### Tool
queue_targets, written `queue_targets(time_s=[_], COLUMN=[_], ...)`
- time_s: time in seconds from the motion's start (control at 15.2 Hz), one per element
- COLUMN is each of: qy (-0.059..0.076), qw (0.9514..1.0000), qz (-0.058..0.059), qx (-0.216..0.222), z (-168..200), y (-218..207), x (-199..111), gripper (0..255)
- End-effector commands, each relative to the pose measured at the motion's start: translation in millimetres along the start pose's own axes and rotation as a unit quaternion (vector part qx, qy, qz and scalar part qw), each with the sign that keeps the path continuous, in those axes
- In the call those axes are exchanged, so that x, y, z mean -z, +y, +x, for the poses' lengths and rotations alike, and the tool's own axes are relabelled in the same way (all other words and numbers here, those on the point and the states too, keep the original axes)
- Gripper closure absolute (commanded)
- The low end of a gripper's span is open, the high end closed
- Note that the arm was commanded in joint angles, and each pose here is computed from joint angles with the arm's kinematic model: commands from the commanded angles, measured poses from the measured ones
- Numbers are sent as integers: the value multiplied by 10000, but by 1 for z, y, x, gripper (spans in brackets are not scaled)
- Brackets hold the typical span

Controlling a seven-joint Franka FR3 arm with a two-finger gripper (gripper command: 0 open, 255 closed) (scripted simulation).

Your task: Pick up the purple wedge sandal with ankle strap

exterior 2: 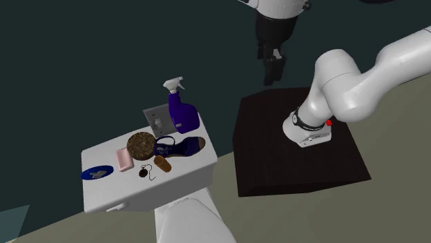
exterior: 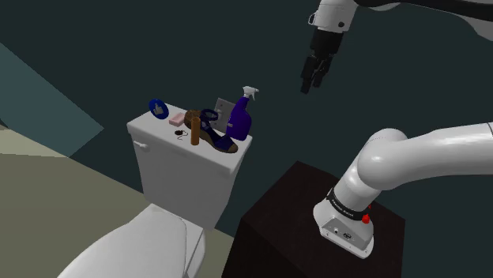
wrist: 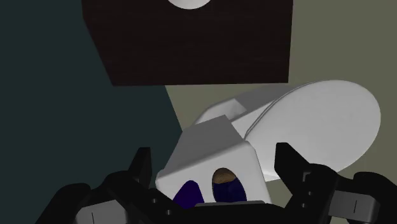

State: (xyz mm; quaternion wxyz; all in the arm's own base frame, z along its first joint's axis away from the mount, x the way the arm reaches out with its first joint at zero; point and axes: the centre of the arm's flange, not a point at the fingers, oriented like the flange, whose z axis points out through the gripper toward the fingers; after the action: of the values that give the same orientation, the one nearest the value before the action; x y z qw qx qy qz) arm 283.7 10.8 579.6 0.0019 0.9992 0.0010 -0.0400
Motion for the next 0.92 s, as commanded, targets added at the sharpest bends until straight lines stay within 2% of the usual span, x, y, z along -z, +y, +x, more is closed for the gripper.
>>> queue_targets(time_s=[0.0,0.86], qy=[0,287], qw=[10000,9984], qz=[0,347], qx=[0,-338], z=[0,131], y=[0,-45], x=[0,-83], gripper=[0,0])
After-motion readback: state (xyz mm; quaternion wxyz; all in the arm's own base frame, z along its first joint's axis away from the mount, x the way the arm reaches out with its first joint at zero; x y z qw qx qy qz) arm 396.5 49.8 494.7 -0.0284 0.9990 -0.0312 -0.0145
